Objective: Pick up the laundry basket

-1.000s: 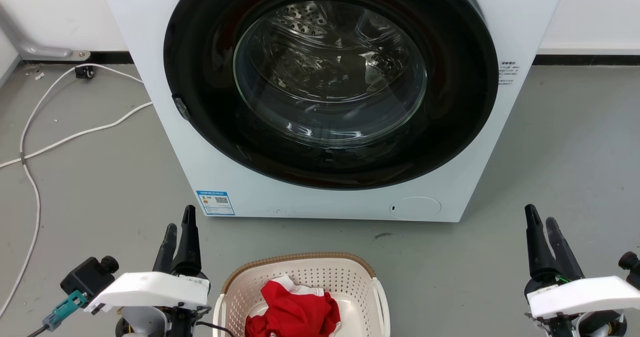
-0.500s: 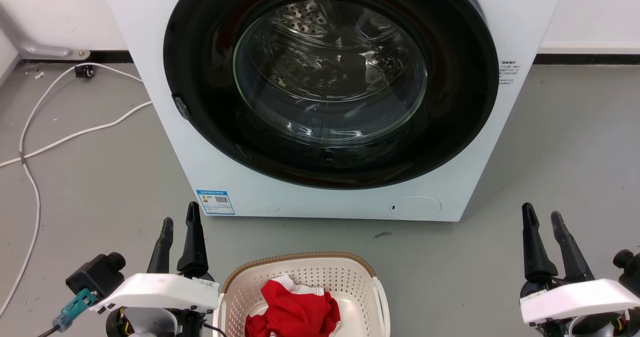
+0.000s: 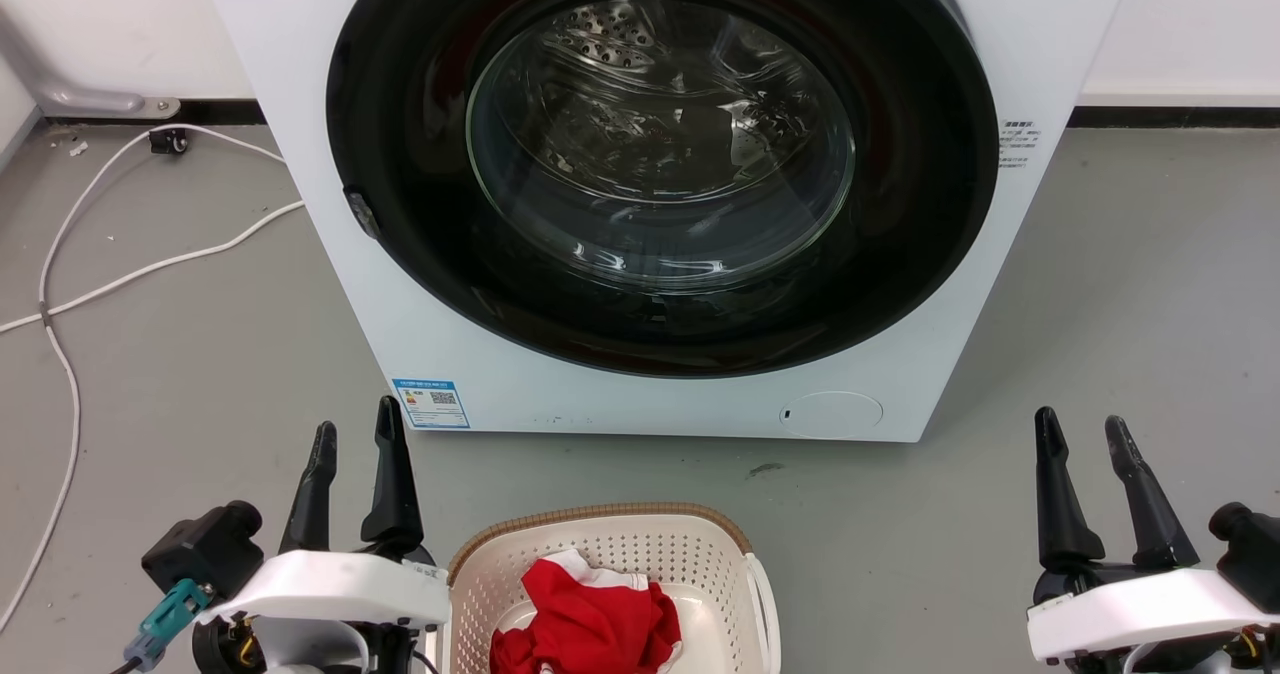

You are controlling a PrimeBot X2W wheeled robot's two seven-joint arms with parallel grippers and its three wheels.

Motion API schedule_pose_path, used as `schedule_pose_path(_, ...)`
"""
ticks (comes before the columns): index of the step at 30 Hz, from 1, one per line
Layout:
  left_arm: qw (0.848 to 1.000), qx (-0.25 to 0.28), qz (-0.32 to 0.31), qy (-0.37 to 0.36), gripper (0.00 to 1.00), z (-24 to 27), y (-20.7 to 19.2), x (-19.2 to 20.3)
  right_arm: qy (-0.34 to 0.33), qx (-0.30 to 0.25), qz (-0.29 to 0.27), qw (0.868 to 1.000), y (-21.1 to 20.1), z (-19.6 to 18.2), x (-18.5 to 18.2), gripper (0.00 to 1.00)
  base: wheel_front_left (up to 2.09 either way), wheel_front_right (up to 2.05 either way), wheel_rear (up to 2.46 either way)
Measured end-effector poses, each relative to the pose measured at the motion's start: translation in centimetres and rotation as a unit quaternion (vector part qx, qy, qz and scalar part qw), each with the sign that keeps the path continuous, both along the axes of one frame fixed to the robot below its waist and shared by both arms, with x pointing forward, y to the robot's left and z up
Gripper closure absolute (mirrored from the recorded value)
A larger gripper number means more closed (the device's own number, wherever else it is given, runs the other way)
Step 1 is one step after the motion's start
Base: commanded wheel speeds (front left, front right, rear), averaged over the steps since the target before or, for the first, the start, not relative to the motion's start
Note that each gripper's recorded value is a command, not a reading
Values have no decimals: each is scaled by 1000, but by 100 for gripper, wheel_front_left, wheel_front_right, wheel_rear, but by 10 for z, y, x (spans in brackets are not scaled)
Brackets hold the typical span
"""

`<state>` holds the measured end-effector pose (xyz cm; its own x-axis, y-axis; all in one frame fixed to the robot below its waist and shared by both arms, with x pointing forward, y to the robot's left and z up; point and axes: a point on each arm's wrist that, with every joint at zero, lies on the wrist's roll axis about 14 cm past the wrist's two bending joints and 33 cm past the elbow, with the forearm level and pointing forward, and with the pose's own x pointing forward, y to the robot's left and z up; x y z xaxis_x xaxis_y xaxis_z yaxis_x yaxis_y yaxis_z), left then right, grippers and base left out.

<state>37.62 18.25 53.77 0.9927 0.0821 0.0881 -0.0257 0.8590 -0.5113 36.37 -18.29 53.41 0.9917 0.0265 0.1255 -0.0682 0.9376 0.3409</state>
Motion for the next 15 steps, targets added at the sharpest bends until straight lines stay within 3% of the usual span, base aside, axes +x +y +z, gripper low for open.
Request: schedule_pose_path(15, 997, 71, 2, -21, 0, 8, -4, -3, -19, -72, 4, 997, 6, 6, -4, 0, 0, 0, 0)
